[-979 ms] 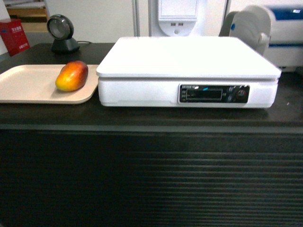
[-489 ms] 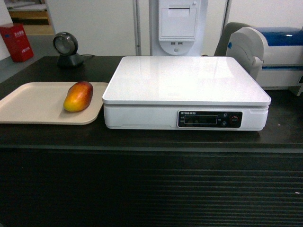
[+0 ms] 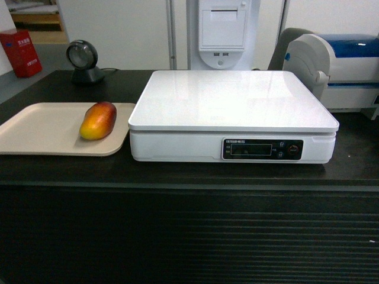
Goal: Place dark red mango on scale at checkout
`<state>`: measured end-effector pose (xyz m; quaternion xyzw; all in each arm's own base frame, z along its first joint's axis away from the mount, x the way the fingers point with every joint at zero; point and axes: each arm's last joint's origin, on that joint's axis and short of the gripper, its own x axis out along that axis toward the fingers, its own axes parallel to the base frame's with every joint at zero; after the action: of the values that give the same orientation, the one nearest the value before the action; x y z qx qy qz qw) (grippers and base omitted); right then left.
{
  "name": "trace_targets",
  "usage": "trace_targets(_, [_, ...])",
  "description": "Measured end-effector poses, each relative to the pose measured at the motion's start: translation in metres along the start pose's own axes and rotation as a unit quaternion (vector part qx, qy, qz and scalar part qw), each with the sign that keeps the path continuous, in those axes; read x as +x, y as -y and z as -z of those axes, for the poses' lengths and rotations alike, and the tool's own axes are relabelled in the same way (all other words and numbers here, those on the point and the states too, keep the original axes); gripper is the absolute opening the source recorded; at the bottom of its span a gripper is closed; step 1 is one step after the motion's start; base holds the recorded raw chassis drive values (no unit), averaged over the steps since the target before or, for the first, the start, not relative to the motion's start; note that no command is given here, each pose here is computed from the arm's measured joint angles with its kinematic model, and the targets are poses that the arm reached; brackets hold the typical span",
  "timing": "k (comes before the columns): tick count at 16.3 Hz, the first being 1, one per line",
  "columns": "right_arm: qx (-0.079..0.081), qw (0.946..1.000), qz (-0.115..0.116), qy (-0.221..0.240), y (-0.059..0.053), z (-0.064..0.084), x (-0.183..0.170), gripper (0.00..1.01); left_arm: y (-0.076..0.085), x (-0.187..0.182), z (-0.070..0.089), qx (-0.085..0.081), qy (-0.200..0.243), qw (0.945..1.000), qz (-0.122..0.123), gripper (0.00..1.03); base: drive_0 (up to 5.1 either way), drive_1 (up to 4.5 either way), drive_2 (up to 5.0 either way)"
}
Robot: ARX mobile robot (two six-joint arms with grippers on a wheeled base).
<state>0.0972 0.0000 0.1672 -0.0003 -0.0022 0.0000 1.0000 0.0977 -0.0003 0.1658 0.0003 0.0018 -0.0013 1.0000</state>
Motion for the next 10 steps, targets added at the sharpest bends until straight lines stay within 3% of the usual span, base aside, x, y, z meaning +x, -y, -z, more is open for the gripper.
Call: trace_targets(10, [0.000,1.0000,0.000,0.000,0.0000,0.0000,0.0000,0.98,0.0000,0.0000,0.0000,0.000,0.000,1.0000,0.000,0.98,0.0,0.00,0.0])
